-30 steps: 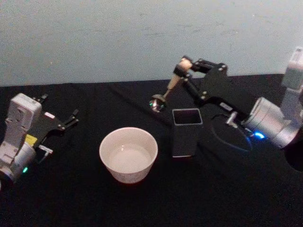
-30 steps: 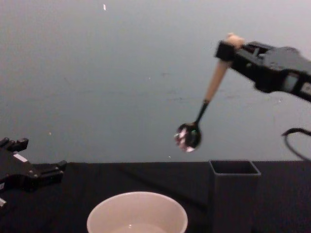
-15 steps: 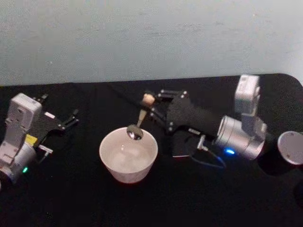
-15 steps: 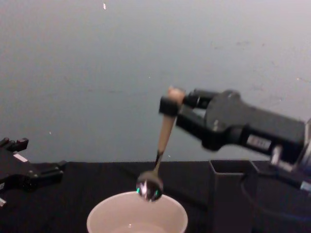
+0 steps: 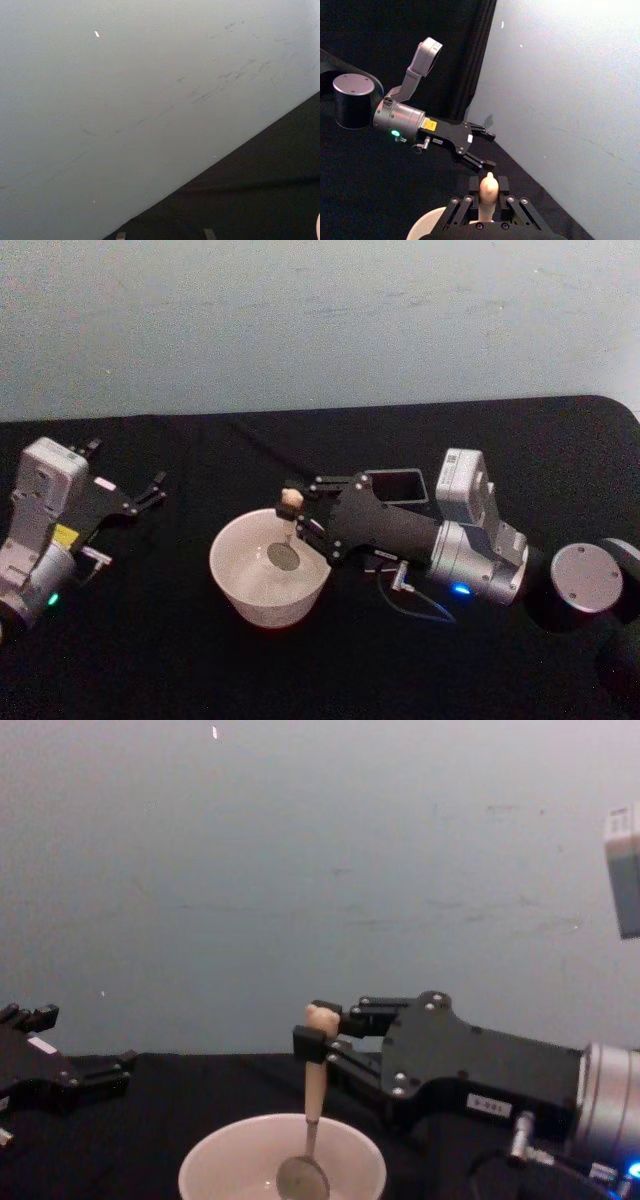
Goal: Pick up the stirring spoon with one hand, stir inside the cup, then place it back in its original position.
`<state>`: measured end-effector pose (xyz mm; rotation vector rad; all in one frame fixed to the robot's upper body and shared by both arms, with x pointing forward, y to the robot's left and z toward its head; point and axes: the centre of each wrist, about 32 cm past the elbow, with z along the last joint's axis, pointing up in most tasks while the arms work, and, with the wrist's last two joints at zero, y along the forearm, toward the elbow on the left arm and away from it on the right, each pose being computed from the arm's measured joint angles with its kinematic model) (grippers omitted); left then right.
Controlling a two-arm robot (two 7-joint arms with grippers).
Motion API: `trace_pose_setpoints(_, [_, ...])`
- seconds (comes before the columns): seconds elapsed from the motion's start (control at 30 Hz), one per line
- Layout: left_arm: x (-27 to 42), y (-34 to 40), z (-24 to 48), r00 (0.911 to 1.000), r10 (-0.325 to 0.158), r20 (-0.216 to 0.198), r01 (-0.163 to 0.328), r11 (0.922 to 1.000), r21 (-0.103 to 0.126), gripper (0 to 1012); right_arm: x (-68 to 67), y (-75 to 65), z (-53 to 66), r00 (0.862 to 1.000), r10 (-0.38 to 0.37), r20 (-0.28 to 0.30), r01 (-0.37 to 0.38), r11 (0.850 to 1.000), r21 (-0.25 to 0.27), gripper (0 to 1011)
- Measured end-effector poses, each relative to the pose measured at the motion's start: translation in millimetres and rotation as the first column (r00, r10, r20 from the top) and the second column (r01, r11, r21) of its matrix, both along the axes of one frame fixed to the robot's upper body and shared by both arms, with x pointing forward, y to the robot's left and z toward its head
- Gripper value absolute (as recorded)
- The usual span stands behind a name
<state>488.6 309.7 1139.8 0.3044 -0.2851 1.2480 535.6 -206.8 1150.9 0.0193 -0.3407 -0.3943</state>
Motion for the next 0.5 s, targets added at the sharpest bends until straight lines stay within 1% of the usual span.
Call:
trace_pose_setpoints(0.23, [0.0,0.0,0.0,1.0,0.0,0.0,0.0,1.0,0.0,1001,0.8,5.3,-6.3,1.0,-0.005,-0.011,0.005,1.0,0.007,213])
trace_pose_setpoints(0.5, [0.0,0.0,0.0,1.0,0.0,0.0,0.0,1.0,0.0,1001,3.1,9.5,-11.3,1.0,-0.02,-0.018,0.02,1.0,0.001,212])
